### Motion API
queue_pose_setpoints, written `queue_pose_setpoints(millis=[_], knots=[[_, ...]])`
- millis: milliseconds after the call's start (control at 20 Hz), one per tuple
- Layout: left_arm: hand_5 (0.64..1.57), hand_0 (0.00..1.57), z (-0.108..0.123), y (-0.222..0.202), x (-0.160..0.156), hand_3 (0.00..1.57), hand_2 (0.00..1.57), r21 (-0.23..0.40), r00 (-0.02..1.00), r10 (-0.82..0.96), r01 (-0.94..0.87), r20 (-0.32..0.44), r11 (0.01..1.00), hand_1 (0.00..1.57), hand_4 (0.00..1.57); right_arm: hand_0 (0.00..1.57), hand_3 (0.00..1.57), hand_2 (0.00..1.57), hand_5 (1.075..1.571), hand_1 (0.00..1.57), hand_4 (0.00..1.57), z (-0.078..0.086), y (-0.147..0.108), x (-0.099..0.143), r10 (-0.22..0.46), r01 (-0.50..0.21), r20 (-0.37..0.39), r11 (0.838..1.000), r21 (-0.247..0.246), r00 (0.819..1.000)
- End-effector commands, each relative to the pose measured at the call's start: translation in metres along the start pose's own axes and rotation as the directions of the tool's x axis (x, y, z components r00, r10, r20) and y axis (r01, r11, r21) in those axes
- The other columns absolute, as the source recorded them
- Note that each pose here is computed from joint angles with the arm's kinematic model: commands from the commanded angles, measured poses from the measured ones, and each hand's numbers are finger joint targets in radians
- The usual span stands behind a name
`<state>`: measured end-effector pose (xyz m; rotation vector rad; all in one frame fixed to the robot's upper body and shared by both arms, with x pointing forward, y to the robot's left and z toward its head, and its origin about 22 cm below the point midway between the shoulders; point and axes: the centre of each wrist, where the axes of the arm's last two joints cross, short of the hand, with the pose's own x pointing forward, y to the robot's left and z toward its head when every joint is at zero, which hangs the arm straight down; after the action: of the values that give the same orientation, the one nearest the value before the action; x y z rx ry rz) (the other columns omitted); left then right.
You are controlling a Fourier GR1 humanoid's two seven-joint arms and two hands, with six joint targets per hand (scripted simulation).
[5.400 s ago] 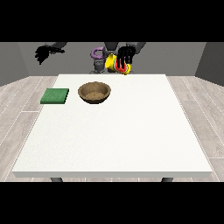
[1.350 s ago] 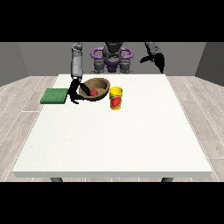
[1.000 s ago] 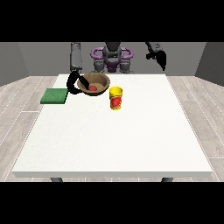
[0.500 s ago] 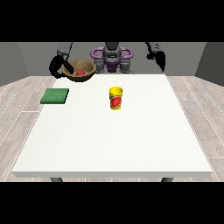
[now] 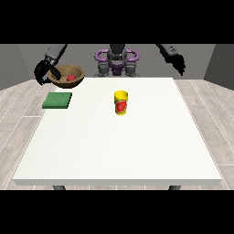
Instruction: Pick the cup and pour the ball into the bowl, then pick the bowl and place it on the pad
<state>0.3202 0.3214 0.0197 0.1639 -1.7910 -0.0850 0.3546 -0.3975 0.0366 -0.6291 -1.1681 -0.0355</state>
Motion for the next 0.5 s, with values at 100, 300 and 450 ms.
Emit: queue_pose_setpoints(millis=[100,300,450], knots=[[1.567,0.0,0.001,0.107,0.037,0.0,0.0,0.077,0.99,-0.002,-0.009,0.14,0.997,0.0,1.31,1.57,0.0,1.57,1.571,1.57,0.87,0.004,-0.032,-0.032,-0.044,0.048,0.044,0.995,-0.089,0.998],[1.571,0.0,0.002,0.16,0.059,0.0,0.0,0.118,0.986,0.009,-0.029,0.165,0.993,0.0,1.28,1.57,0.0,1.57,1.568,1.57,0.8,-0.002,-0.063,-0.009,-0.046,0.06,0.121,0.992,-0.115,0.992],[1.566,0.0,0.008,0.181,0.065,0.0,0.0,0.117,0.975,0.016,-0.043,0.223,0.992,0.0,1.23,1.57,0.0,1.57,1.567,1.57,0.79,-0.004,-0.064,-0.014,-0.131,0.154,0.157,0.977,-0.144,0.979]])
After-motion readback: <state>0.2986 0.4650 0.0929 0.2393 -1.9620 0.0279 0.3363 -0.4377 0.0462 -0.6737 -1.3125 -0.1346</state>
